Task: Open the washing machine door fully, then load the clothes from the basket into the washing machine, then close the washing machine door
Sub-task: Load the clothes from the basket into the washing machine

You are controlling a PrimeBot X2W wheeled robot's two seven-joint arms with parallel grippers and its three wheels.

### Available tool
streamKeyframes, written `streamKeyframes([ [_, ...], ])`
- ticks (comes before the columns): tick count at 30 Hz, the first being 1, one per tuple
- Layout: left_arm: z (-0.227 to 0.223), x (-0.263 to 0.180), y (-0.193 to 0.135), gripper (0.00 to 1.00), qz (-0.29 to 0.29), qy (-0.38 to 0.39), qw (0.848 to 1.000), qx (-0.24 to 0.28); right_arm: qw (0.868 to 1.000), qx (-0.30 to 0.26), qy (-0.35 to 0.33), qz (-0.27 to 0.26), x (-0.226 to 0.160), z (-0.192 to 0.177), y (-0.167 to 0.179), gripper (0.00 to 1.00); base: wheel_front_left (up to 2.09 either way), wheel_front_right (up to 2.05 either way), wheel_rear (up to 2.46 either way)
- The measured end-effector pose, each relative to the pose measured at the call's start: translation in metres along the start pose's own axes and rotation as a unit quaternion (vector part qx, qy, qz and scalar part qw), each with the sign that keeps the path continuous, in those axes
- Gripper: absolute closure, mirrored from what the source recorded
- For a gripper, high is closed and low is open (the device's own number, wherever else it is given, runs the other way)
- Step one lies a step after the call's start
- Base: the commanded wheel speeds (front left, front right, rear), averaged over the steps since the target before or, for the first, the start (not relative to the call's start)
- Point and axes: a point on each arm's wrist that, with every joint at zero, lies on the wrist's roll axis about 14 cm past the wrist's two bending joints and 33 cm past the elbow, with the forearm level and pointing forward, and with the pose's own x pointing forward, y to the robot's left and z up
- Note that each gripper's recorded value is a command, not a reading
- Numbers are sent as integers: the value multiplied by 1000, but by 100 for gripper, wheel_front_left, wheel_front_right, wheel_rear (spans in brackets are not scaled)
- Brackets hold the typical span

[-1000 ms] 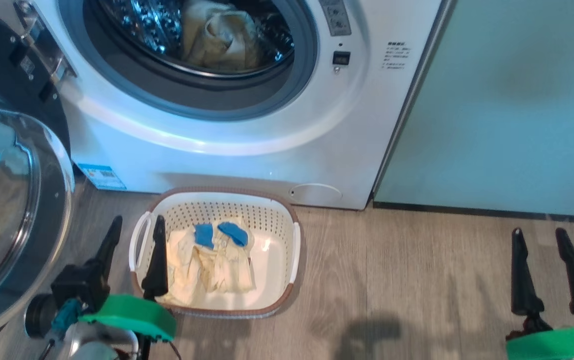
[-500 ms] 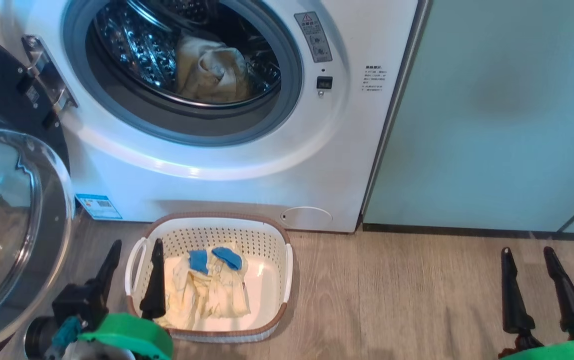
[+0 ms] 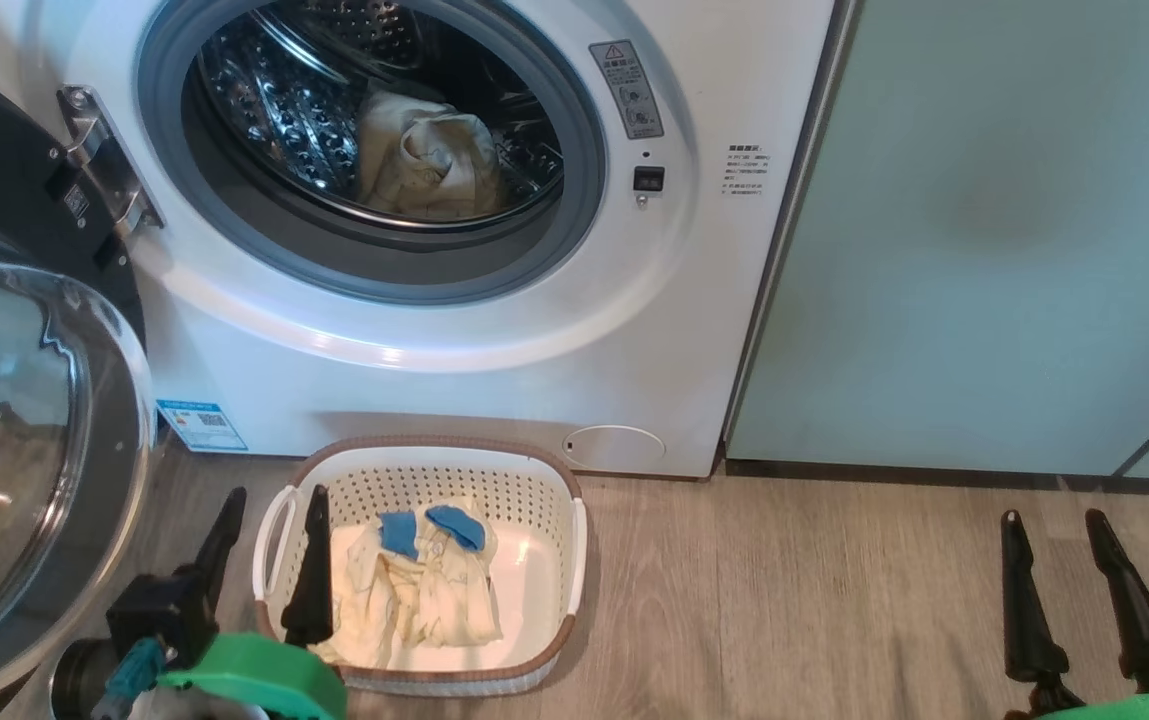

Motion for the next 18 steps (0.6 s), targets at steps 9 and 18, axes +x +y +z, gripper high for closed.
streamKeyframes([
  [9,-3,2,-3,0,-6,4,1000,2,1000,0,5,-2,0,-3,-1,0,0,0,0],
  [18,-10,4,-5,0,-14,13,1000,6,1000,0,11,-4,0,-6,-2,0,0,0,0],
])
